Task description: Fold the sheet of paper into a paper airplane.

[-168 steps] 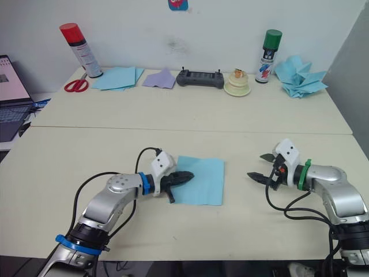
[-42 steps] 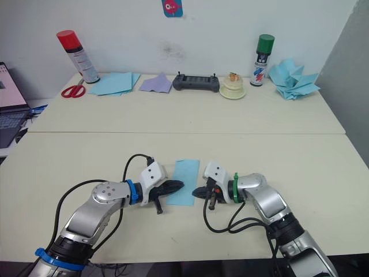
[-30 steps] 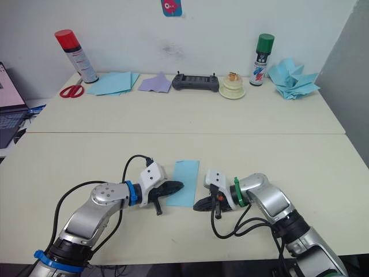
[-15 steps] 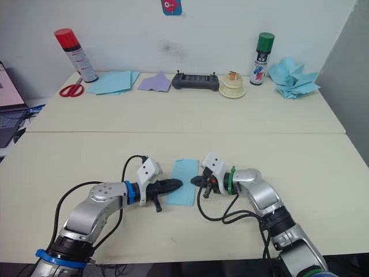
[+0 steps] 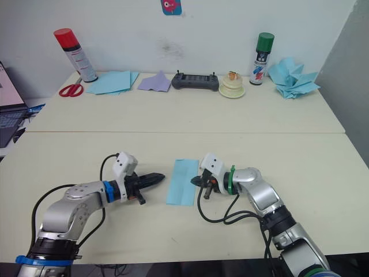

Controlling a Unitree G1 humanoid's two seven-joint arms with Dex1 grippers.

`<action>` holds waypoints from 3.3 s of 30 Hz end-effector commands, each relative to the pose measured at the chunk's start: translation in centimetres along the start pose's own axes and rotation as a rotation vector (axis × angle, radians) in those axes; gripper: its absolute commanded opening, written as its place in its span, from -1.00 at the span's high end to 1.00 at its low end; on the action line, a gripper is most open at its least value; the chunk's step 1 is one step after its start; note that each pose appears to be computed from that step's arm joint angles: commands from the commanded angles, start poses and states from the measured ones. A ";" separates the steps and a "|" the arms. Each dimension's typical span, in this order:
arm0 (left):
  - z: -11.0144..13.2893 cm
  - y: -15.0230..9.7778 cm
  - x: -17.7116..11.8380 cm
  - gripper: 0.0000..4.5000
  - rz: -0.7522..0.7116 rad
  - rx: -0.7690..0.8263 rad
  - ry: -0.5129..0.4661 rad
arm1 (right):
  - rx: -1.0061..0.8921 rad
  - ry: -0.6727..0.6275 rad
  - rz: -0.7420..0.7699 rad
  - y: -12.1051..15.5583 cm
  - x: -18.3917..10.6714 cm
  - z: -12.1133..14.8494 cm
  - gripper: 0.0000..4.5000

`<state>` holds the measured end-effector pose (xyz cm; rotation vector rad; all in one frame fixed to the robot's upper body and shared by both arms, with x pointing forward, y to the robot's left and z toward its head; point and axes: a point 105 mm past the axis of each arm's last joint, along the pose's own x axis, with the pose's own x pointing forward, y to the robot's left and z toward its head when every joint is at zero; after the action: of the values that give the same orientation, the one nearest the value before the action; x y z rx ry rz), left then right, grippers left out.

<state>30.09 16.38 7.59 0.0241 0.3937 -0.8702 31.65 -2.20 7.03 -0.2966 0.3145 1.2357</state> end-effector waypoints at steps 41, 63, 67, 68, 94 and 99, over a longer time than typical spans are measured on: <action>3.8 -2.8 1.7 1.00 -0.116 0.228 -0.028 | 0.025 0.075 -0.036 -0.6 -0.1 -2.1 0.99; 4.5 -4.2 3.7 1.00 -0.158 0.257 -0.059 | 0.629 -0.095 0.006 -0.5 -5.0 3.0 -0.21; 4.9 -4.7 3.8 1.00 -0.173 0.260 -0.071 | 0.789 -0.130 0.037 -0.2 -4.7 3.8 -0.21; 5.0 -4.8 3.8 1.00 -0.175 0.260 -0.073 | 0.809 -0.133 0.041 -0.1 -4.6 4.0 -0.21; 4.9 -6.2 4.4 1.00 -0.222 0.270 -0.085 | 0.939 -0.077 -0.030 -0.5 -4.7 3.1 0.05; 3.9 -5.0 3.9 1.00 -0.180 0.277 -0.032 | 0.940 -0.071 -0.055 -0.7 -4.9 2.5 0.81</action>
<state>29.92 9.31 10.44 0.2042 0.2565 -1.0984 30.99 -5.67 10.87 0.5497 0.8014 0.9151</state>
